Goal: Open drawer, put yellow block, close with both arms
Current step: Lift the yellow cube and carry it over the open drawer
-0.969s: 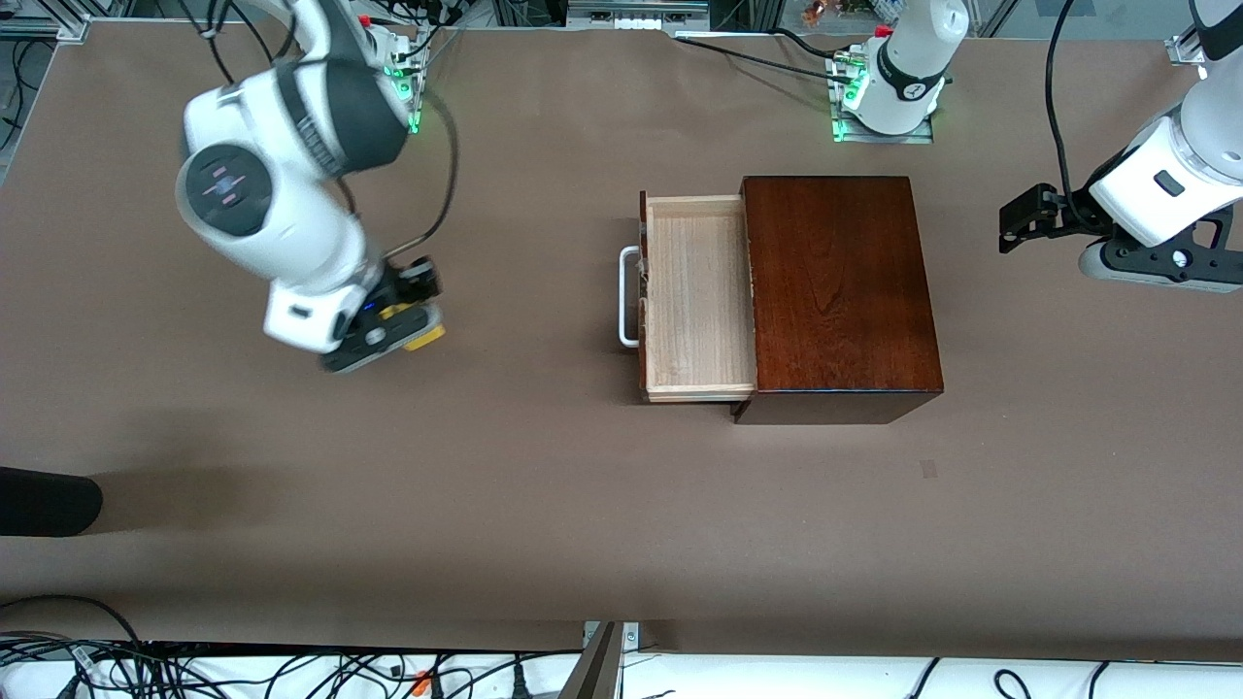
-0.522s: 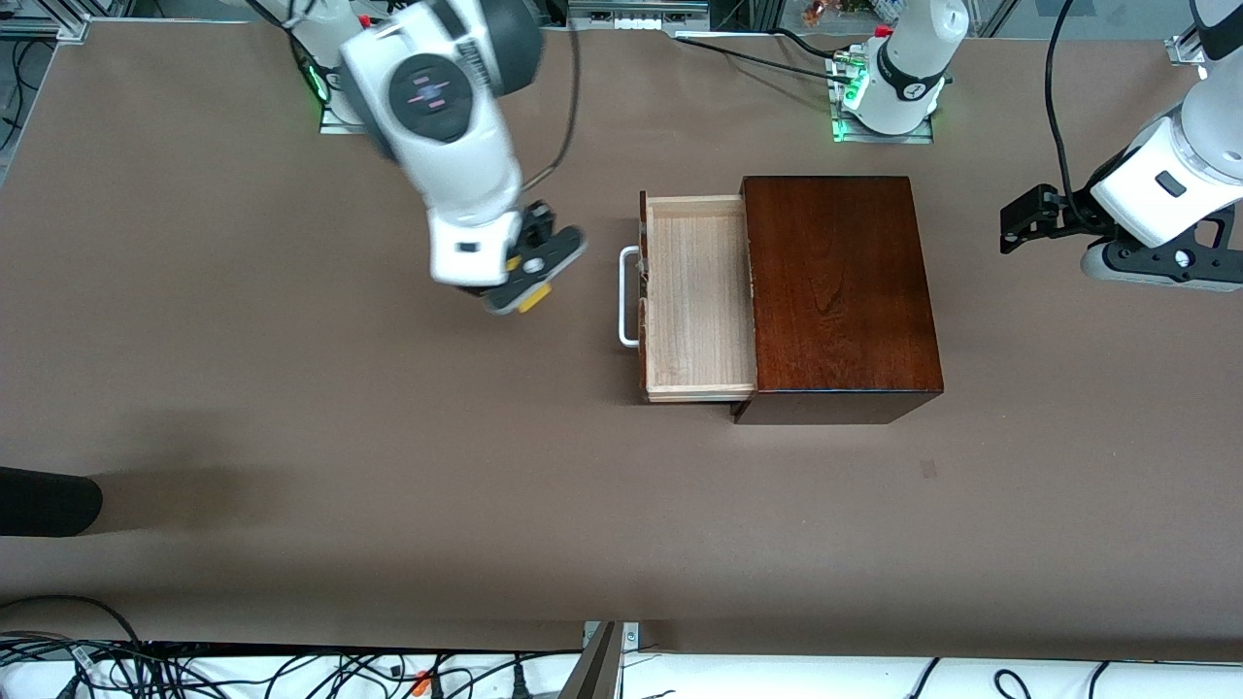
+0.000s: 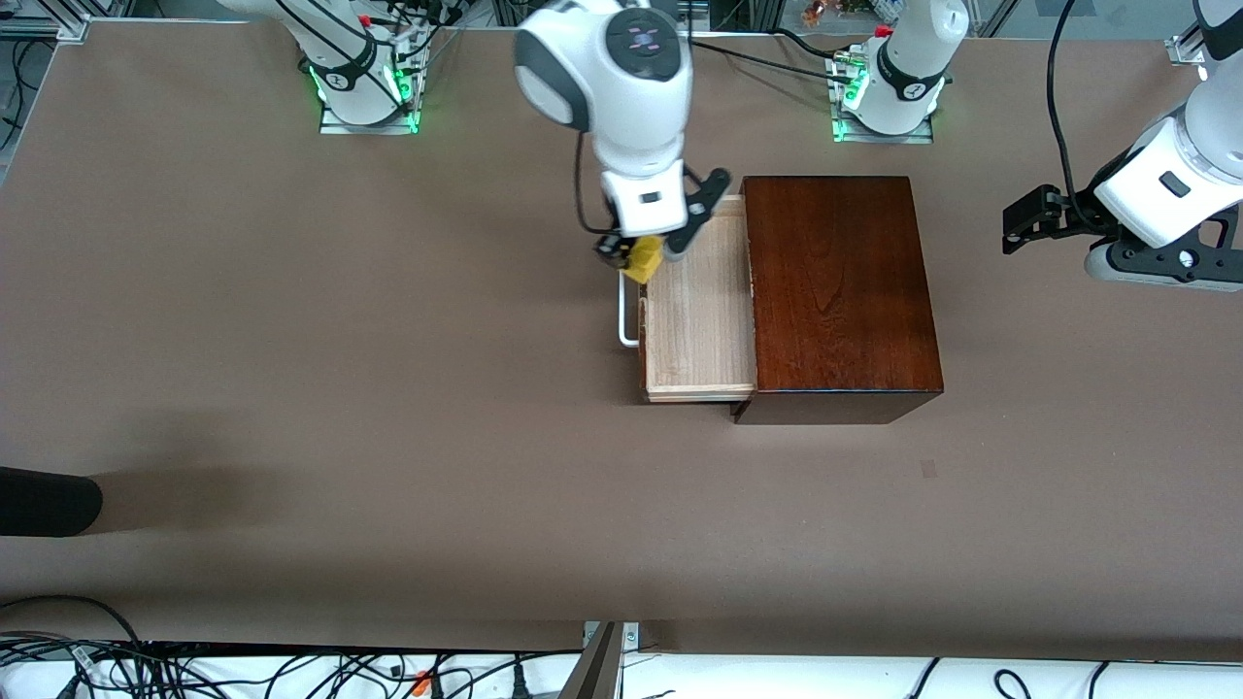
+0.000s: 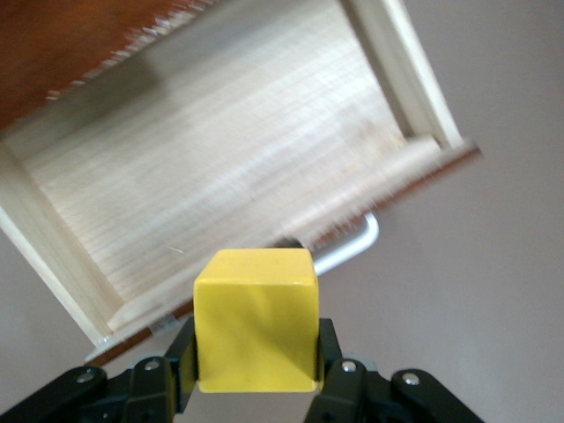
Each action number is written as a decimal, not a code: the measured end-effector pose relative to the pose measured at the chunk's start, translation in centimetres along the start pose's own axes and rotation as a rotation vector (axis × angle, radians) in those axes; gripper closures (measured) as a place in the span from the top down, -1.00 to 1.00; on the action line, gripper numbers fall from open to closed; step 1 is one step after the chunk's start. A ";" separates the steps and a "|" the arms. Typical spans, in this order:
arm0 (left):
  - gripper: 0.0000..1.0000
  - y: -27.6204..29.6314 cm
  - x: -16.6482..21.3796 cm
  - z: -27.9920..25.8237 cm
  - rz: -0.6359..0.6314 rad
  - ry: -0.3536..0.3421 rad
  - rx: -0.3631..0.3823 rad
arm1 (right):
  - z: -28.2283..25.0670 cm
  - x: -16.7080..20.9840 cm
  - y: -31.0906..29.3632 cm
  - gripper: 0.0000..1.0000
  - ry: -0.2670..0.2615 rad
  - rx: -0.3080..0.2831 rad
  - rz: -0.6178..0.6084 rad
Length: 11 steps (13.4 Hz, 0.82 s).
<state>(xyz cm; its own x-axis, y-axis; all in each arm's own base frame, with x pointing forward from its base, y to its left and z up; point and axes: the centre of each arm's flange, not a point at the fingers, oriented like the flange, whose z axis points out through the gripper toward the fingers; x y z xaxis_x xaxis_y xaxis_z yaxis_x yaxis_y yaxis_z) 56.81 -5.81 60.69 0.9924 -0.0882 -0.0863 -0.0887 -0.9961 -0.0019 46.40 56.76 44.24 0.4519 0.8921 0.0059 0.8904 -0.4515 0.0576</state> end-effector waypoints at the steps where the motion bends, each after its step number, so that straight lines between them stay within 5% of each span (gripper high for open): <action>1: 1.00 0.0 0.0 0.0 0.000 0.000 0.000 | 0.1 0.4 -0.2 0.11 0.009 -0.003 -0.041; 5: 1.00 0.0 0.0 -0.1 0.000 0.001 0.000 | -0.6 1.2 -0.5 0.11 0.059 -0.019 -0.185; 11: 1.00 0.4 0.0 0.0 0.008 0.000 0.000 | 3.2 2.7 -2.0 0.11 0.063 -0.026 -0.318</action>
<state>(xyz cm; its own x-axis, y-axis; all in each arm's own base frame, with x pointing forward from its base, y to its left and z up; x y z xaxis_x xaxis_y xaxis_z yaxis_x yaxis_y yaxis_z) 56.80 -6.23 60.68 0.9917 -0.0958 -0.0860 -0.0962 -0.9954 -0.0013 45.96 60.01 40.93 0.1463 0.9882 0.0450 0.9844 -0.1500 0.0919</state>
